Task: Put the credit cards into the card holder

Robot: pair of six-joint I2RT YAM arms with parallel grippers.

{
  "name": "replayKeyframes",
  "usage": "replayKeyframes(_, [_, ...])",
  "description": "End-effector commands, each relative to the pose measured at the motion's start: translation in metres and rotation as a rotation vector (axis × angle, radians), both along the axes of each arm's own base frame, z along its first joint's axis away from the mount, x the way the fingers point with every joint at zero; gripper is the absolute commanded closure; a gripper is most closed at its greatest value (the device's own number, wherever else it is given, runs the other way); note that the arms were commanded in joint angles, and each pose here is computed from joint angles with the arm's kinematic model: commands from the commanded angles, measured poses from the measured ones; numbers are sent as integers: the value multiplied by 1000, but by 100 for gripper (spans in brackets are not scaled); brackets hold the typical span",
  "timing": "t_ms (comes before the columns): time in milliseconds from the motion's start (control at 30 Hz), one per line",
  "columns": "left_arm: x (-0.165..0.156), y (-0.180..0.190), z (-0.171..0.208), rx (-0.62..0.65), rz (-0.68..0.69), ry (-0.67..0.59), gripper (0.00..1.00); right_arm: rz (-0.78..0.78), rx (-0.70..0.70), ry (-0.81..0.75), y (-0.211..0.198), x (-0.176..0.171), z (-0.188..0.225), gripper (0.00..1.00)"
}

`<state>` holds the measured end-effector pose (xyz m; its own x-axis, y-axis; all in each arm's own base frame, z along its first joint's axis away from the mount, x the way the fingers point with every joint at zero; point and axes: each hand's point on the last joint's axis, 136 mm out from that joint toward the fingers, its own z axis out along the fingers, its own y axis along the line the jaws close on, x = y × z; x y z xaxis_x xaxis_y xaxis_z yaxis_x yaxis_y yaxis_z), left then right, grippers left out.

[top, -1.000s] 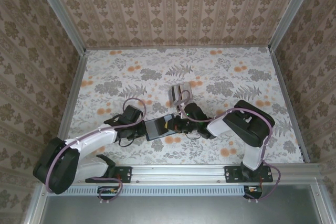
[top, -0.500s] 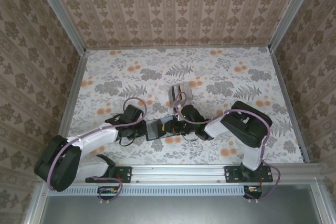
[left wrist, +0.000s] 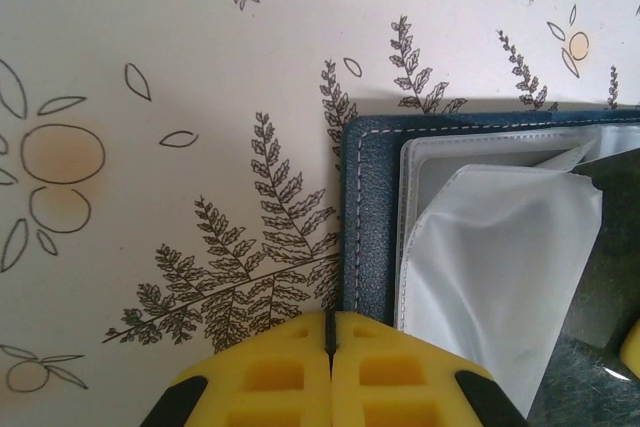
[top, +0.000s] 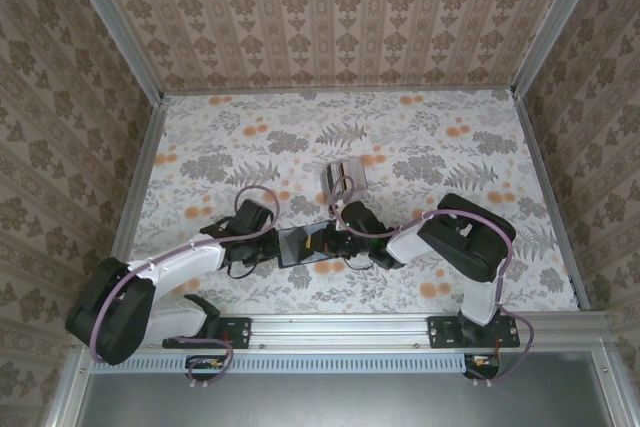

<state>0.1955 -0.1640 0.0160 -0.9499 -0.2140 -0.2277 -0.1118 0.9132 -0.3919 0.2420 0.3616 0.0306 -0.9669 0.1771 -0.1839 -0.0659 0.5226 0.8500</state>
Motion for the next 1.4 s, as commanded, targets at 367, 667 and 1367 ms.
replayKeyframes(367, [-11, -2, -4, 19, -43, 50, 95, 82, -118, 20, -16, 11, -16, 91])
replayKeyframes(667, [-12, -3, -5, 4, -30, 50, 95, 98, -141, 25, -19, 11, -25, 94])
replayKeyframes(1367, [-12, -12, -8, -9, -45, 49, 97, 15, -124, 46, -7, -4, -31, 84])
